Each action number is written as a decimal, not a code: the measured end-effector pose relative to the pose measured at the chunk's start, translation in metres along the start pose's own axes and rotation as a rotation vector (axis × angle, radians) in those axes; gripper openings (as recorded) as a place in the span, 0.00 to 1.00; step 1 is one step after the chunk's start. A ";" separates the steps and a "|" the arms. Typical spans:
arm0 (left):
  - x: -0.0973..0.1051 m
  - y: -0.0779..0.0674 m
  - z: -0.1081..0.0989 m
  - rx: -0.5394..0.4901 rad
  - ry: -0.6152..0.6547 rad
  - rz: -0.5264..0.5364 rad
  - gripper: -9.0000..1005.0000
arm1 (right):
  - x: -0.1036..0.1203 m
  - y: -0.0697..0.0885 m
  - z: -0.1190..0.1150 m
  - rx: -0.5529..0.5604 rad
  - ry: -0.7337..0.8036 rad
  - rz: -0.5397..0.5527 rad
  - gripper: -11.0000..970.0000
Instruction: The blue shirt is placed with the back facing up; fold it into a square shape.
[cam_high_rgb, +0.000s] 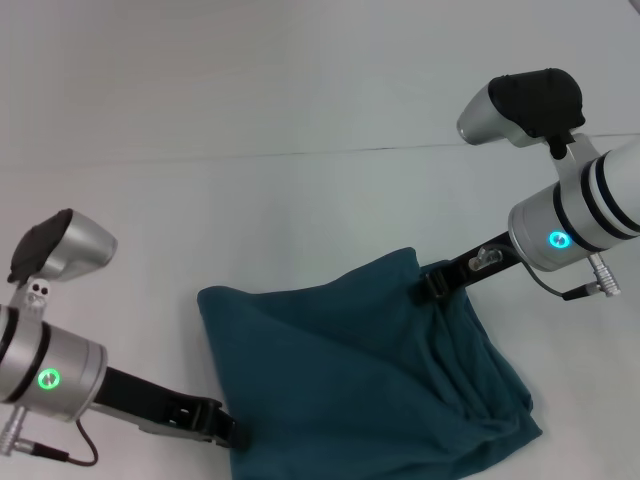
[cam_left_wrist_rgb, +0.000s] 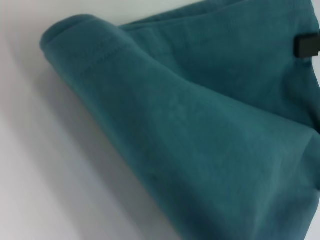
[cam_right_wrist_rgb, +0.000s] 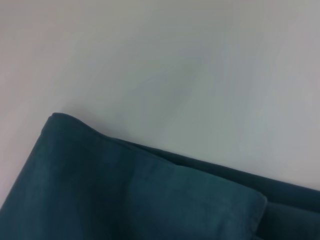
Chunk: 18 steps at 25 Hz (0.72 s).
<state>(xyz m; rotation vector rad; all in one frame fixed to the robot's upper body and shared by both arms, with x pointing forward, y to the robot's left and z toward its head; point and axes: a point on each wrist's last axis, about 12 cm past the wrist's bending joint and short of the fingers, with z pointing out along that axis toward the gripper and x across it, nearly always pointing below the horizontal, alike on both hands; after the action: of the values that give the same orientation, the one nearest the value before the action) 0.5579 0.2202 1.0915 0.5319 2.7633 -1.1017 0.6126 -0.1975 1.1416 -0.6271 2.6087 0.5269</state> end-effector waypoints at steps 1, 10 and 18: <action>-0.001 0.001 -0.003 -0.004 -0.002 0.004 0.08 | 0.000 -0.001 0.000 -0.001 -0.003 0.005 0.10; -0.004 0.010 -0.016 -0.039 -0.007 0.015 0.10 | 0.007 -0.008 -0.001 -0.005 -0.016 0.050 0.10; -0.004 0.007 -0.014 -0.013 -0.012 0.012 0.12 | 0.010 -0.010 -0.002 -0.025 -0.031 0.068 0.10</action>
<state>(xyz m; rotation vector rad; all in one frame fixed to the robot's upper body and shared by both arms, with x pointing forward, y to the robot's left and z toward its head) 0.5647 0.2332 1.0978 0.5380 2.7511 -1.0804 0.6085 -0.2100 1.1359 -0.5356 2.6056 0.5869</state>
